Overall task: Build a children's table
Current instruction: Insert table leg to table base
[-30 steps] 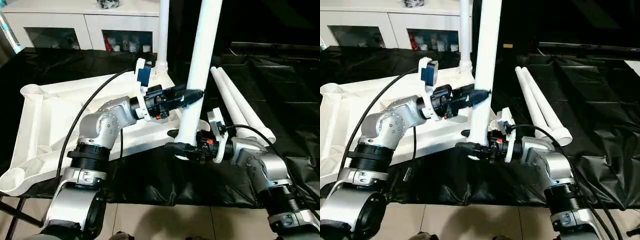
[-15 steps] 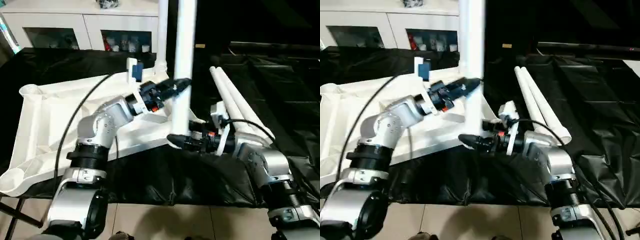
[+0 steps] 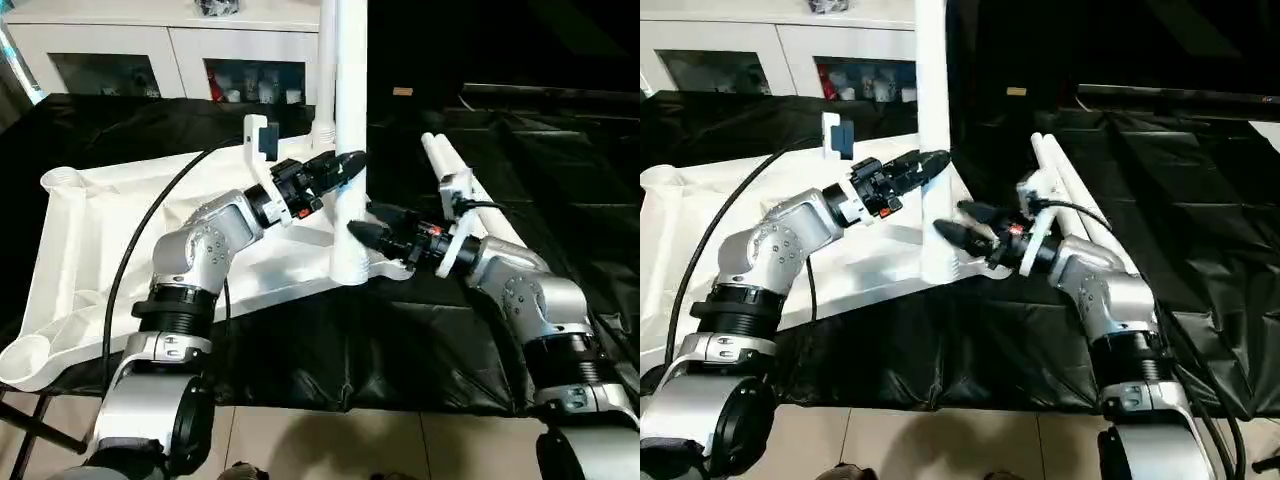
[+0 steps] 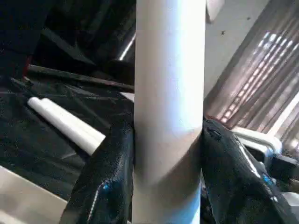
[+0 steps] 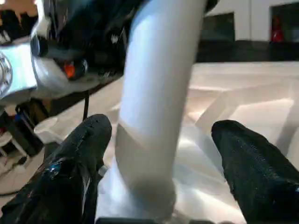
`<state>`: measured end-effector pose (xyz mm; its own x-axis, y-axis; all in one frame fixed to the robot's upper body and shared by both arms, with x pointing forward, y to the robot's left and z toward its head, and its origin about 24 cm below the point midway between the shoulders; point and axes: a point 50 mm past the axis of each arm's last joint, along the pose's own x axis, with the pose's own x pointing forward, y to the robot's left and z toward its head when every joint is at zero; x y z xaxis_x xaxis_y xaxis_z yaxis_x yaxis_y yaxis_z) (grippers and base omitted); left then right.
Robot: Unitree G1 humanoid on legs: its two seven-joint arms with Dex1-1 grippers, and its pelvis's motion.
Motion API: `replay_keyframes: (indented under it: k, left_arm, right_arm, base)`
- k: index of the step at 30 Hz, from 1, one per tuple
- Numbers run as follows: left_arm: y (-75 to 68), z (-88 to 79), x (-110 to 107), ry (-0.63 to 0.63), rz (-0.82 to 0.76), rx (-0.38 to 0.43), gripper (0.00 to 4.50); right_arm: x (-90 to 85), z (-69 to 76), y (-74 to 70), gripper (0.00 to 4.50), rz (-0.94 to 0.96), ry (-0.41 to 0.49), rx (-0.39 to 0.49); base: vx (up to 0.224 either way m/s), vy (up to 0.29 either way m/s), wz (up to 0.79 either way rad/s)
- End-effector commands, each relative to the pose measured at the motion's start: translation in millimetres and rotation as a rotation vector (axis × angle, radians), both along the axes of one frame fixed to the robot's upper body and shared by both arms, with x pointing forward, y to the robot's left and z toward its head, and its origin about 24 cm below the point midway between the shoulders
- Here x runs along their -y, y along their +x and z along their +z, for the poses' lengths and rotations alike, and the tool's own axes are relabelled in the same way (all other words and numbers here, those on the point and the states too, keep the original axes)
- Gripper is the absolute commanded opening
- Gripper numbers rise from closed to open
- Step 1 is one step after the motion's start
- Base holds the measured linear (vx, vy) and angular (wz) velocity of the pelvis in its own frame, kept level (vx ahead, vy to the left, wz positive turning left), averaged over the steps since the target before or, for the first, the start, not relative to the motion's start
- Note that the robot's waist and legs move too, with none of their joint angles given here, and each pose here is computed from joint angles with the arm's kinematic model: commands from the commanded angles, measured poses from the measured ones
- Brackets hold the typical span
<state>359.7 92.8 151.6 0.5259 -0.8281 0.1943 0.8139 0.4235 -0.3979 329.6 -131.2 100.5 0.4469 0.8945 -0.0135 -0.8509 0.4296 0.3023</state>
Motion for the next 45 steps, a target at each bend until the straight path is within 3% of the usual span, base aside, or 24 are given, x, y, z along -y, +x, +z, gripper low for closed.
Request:
replay_keyframes:
  k: [1, 9, 11, 14, 20, 30, 37, 40, 45]
  left_arm:
    - [2.0, 10.7, 4.6, 0.027, 0.01, 0.051, 1.85]
    - [3.8, 15.4, 11.9, 0.131, 0.131, 0.13, 1.85]
    - [3.4, 17.3, 14.2, 0.157, 0.154, 0.156, 1.85]
    - [4.0, 20.6, 17.3, 0.181, 0.205, 0.182, 1.85]
    - [4.2, 22.2, 21.3, 0.213, 0.246, 0.203, 1.85]
    - [7.0, 20.4, 17.6, 0.248, 0.29, 0.2, 1.85]
    - [10.1, 23.4, 13.3, 0.239, 0.342, 0.193, 1.85]
    - [8.0, 21.2, 14.9, 0.216, 0.277, 0.154, 2.55]
    - [5.1, 25.2, 13.1, 0.051, 0.15, 0.096, 2.92]
  right_arm:
    - [-5.1, 5.8, 2.6, 3.9, 0.0, -0.025, 0.015]
    - [-23.0, 2.3, 20.6, 3.9, -0.2, -0.135, 0.016]
    - [-26.9, 2.4, 23.6, 3.56, -0.227, -0.16, 0.025]
    - [-37.0, 4.8, 25.0, 3.5, -0.234, -0.157, 0.04]
    - [-50.9, 7.1, 26.8, 2.84, -0.241, -0.152, 0.055]
    - [-54.6, 10.8, 27.2, 2.03, -0.231, -0.137, 0.081]
    - [-52.6, 9.6, 24.5, 1.92, -0.192, -0.102, 0.087]
    - [-51.0, 11.6, 21.6, 1.91, -0.15, -0.068, 0.096]
    - [-49.2, 17.3, 9.1, 1.9, -0.006, 0.009, 0.124]
  base:
    - [0.0, 0.0, 0.0]
    - [0.0, 0.0, 0.0]
    - [0.0, 0.0, 0.0]
    - [0.0, 0.0, 0.0]
    - [0.0, 0.0, 0.0]
    - [0.0, 0.0, 0.0]
    - [0.0, 0.0, 0.0]
    - [0.0, 0.0, 0.0]
    - [0.0, 0.0, 0.0]
